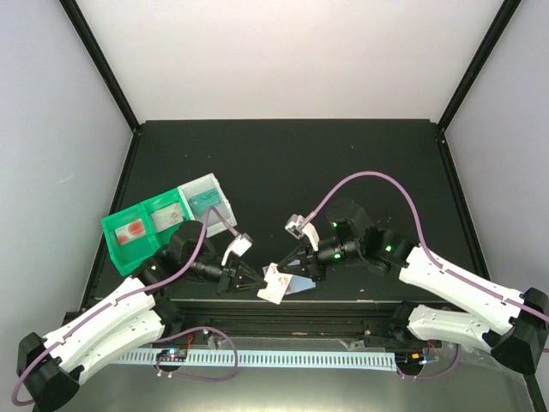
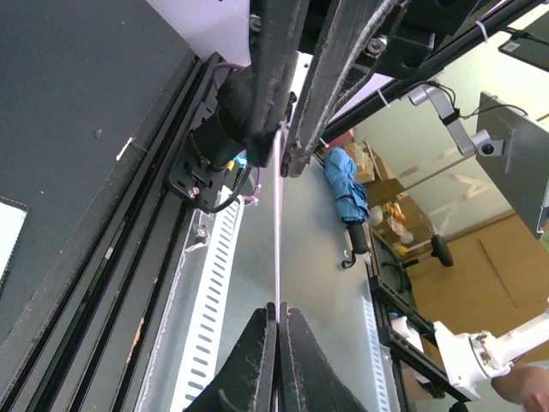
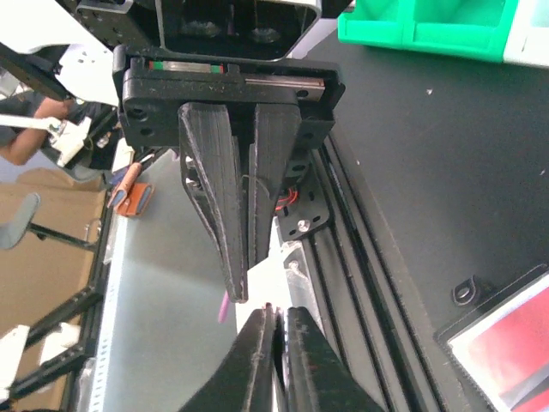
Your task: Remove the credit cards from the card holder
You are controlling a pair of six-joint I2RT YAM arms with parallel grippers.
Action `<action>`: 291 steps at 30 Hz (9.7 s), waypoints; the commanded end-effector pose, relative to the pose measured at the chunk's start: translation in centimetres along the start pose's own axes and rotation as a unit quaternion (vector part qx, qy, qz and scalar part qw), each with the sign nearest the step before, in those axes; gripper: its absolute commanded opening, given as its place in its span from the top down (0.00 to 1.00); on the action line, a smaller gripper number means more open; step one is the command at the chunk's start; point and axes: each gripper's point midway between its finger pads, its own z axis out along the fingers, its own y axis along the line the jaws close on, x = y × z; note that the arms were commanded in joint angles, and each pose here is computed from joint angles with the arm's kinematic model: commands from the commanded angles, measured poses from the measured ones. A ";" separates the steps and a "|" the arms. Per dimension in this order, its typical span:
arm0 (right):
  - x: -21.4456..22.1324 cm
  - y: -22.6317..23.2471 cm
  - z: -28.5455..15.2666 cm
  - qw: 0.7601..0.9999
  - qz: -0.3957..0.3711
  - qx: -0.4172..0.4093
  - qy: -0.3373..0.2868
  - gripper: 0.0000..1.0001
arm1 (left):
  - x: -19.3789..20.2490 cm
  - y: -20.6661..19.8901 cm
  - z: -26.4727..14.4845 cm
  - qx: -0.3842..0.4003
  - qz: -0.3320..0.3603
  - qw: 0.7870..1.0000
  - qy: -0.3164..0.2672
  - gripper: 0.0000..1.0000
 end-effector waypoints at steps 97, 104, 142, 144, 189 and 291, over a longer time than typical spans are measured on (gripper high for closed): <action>-0.1 -5.2 -10.7 0.895 0.161 0.141 -0.390 0.00 | -8.1 12.6 -24.6 -0.471 -0.234 0.802 -0.284 0.99; -0.1 -5.0 -11.1 0.899 0.145 0.155 -0.384 0.00 | -6.2 14.6 -29.6 -0.523 -0.281 0.744 -0.307 0.99; -1.0 -5.6 -14.4 0.870 0.120 0.227 -0.422 0.00 | -4.7 26.3 -35.5 -0.527 -0.384 0.694 -0.305 0.98; -1.1 -5.6 -14.6 0.869 0.118 0.233 -0.421 0.00 | -4.6 26.7 -35.6 -0.527 -0.388 0.692 -0.304 0.98; -0.4 -5.8 -13.0 0.892 0.092 0.241 -0.371 0.00 | -5.6 23.4 -36.9 -0.565 -0.374 0.665 -0.314 0.47; 13.9 -19.4 8.0 0.900 0.256 0.353 0.006 0.92 | 1.6 16.5 -1.1 -0.201 -0.275 0.931 -0.127 0.44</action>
